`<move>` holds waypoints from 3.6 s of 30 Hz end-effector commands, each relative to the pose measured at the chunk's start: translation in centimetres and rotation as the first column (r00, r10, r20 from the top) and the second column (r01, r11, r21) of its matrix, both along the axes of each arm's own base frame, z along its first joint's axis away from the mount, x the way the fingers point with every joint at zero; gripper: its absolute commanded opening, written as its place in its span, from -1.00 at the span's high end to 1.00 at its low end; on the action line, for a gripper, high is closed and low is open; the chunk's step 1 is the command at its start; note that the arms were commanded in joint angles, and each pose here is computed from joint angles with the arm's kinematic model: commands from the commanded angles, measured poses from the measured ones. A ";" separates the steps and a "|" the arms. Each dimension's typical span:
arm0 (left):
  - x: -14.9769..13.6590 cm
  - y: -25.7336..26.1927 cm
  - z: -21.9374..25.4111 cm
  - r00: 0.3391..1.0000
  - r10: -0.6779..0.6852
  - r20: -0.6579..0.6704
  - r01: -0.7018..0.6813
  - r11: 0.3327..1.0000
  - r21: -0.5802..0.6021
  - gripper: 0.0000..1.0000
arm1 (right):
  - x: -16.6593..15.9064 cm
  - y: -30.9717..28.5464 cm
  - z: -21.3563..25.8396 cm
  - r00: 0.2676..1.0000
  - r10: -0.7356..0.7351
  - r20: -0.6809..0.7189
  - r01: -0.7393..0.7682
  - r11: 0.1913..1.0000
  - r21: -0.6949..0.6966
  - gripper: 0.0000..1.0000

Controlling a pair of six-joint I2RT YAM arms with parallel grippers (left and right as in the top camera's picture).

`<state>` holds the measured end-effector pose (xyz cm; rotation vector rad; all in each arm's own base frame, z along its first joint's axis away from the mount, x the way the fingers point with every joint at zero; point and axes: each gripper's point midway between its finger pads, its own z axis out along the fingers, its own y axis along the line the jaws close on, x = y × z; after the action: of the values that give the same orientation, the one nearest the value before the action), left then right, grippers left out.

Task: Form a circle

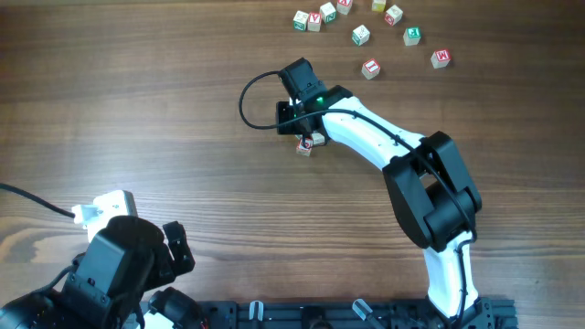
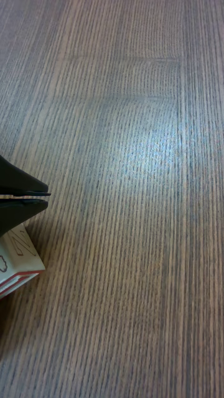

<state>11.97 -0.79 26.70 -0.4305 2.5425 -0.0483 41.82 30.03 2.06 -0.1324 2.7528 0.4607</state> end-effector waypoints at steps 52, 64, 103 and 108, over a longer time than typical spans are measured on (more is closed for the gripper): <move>0.0 0.1 0.0 1.000 0.015 0.000 -0.015 1.000 -0.007 -1.00 | 2.2 -4.7 2.6 0.947 -0.309 0.090 0.320 0.934 -0.158 0.91; 0.0 0.1 0.0 1.000 0.015 0.000 -0.015 1.000 -0.007 -1.00 | 1.4 -5.9 2.0 0.916 -0.395 0.068 0.401 0.898 -0.182 0.91; 0.0 0.1 0.0 1.000 0.015 0.000 -0.015 1.000 -0.007 -1.00 | 0.1 -7.8 1.5 0.859 -0.510 0.035 0.504 0.832 -0.232 0.91; 0.0 0.1 0.0 1.000 0.015 0.000 -0.015 1.000 -0.007 -1.00 | 0.1 -7.8 1.5 0.859 -0.510 0.035 0.504 0.832 -0.231 0.91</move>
<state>11.97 -0.79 26.70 -0.4305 2.5425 -0.0483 41.59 22.85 2.71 0.5125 2.7419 0.0036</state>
